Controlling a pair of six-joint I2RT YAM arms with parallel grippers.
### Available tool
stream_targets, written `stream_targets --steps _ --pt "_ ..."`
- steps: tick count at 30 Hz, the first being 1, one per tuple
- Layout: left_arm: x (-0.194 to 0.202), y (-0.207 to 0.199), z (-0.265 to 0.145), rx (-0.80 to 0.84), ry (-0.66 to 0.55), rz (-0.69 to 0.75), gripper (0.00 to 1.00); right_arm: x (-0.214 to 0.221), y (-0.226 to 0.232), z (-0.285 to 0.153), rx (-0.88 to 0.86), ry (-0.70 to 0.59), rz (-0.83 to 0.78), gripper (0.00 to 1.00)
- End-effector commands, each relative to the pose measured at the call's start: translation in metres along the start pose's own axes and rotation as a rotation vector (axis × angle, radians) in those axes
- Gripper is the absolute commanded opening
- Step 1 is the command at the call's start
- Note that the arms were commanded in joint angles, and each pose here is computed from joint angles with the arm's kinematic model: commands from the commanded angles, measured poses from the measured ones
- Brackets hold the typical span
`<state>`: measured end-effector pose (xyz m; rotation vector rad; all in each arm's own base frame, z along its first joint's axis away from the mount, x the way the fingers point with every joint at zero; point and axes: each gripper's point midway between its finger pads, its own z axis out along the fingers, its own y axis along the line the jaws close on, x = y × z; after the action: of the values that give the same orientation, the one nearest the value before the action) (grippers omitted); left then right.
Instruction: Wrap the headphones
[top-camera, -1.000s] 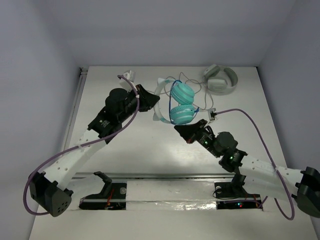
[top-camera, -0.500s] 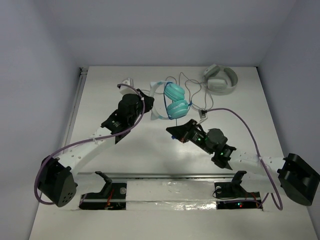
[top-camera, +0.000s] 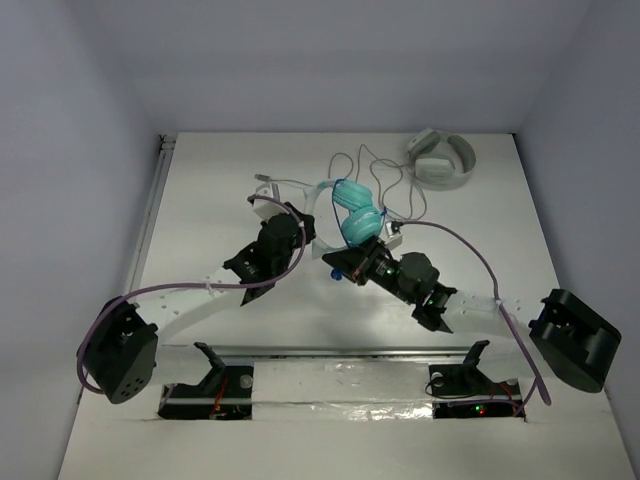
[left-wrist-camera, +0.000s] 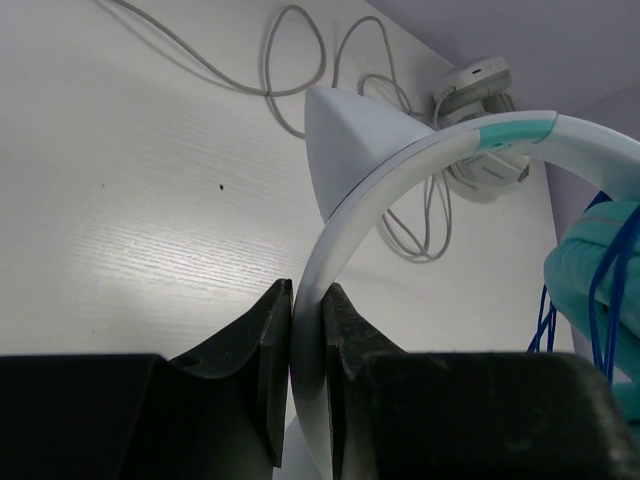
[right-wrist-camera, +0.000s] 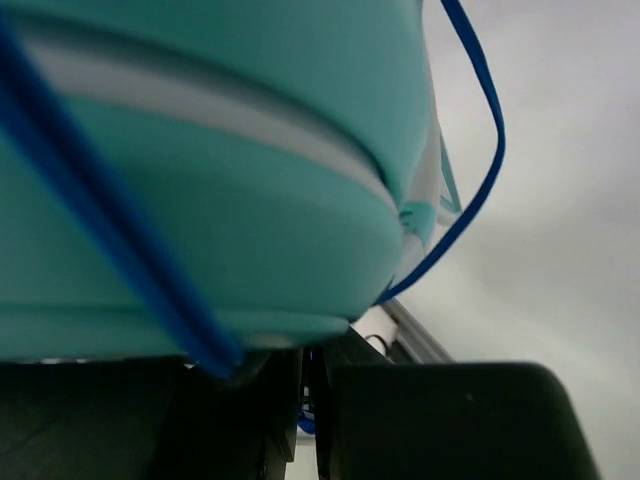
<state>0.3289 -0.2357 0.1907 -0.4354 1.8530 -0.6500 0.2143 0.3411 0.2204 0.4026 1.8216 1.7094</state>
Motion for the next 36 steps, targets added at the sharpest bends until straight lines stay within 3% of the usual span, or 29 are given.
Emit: stream_targets --steps 1,6,17,21,26,30,34,36 --pt "-0.024 -0.027 -0.010 0.066 -0.131 -0.116 0.00 -0.007 0.056 0.003 -0.172 -0.027 0.117 0.13" --pt "0.005 -0.010 -0.020 0.025 -0.100 -0.068 0.00 -0.025 0.045 0.002 -0.138 -0.123 0.237 0.15" --pt "0.065 0.019 -0.018 -0.042 -0.013 0.015 0.00 -0.033 -0.017 0.005 -0.030 -0.221 0.495 0.47" --pt "0.080 0.027 -0.018 -0.045 0.033 0.027 0.00 -0.034 -0.038 0.013 0.033 -0.252 0.482 0.51" --pt "0.093 0.032 -0.020 -0.059 0.082 0.053 0.00 -0.034 -0.062 0.018 0.122 -0.284 0.496 0.65" --pt "0.105 0.039 -0.021 -0.059 0.118 0.065 0.00 -0.042 -0.078 0.019 0.136 -0.323 0.540 0.68" --pt "0.113 0.051 -0.021 -0.088 0.135 0.101 0.00 -0.035 -0.085 0.024 0.146 -0.281 0.612 0.67" --pt "0.117 0.052 -0.019 -0.086 0.145 0.106 0.00 -0.036 -0.080 0.025 0.100 -0.258 0.669 0.62"
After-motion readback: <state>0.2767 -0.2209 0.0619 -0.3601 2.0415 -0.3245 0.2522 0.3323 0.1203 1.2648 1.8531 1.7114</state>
